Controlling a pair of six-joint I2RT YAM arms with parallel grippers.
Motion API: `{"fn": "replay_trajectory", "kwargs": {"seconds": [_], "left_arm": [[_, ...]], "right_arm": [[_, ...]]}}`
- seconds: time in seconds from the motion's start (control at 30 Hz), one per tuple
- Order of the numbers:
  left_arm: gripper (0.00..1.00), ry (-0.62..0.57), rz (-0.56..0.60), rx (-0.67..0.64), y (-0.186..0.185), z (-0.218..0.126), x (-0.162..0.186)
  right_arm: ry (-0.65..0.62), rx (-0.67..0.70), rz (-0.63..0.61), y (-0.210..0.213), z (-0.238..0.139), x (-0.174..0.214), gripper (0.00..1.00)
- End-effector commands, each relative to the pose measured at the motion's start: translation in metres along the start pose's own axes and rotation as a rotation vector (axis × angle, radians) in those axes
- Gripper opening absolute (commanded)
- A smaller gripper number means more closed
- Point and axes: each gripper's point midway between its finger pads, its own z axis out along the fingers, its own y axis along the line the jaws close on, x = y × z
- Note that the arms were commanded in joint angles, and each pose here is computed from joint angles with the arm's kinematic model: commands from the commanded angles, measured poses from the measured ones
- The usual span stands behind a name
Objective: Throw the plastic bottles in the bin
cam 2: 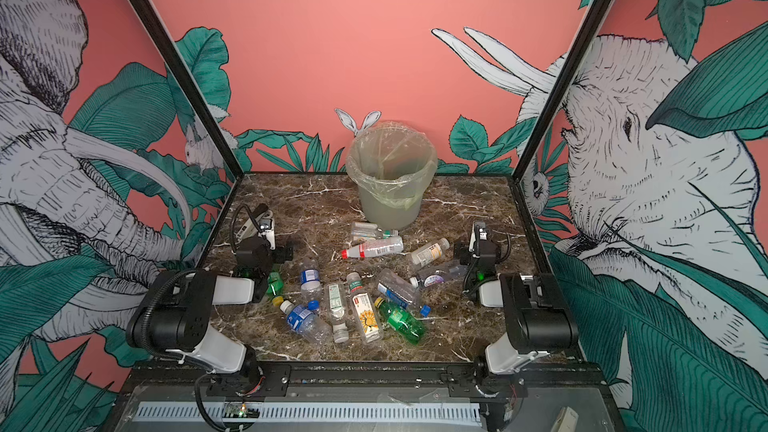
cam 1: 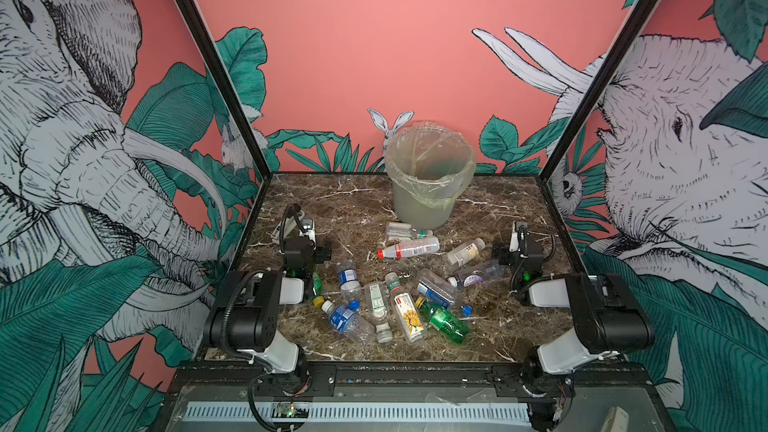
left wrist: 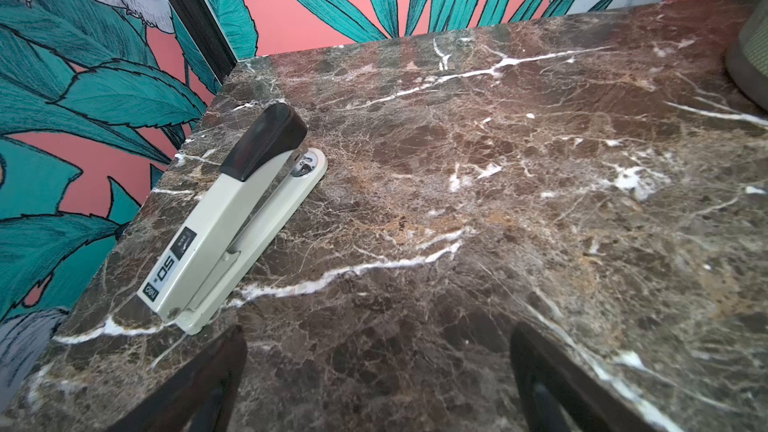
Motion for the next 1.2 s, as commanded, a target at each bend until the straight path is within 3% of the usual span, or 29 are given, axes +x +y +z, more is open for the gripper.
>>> {"fn": "replay_trajectory", "kwargs": {"seconds": [0.0,0.13,0.4,1.17], "left_arm": [[1.0,-0.045,0.005,-0.003,0.002,0.001,-0.015],[1.0,-0.046,0.004,-0.001,0.001,0.0,-0.014],[1.0,-0.045,0.004,-0.001,0.001,0.001,-0.015],[0.99,-0.045,0.004,-0.001,0.001,0.001,-0.015]], "right_arm": [[-0.134,0.133,0.086,-0.028,-0.021,-0.009,0.99],[-0.185,0.167,0.114,-0.035,-0.03,-0.01,0.99],[-0.093,0.152,0.085,-0.029,-0.013,-0.011,0.99],[-0.061,0.113,0.053,-0.02,-0.005,-0.013,0.99]]}}
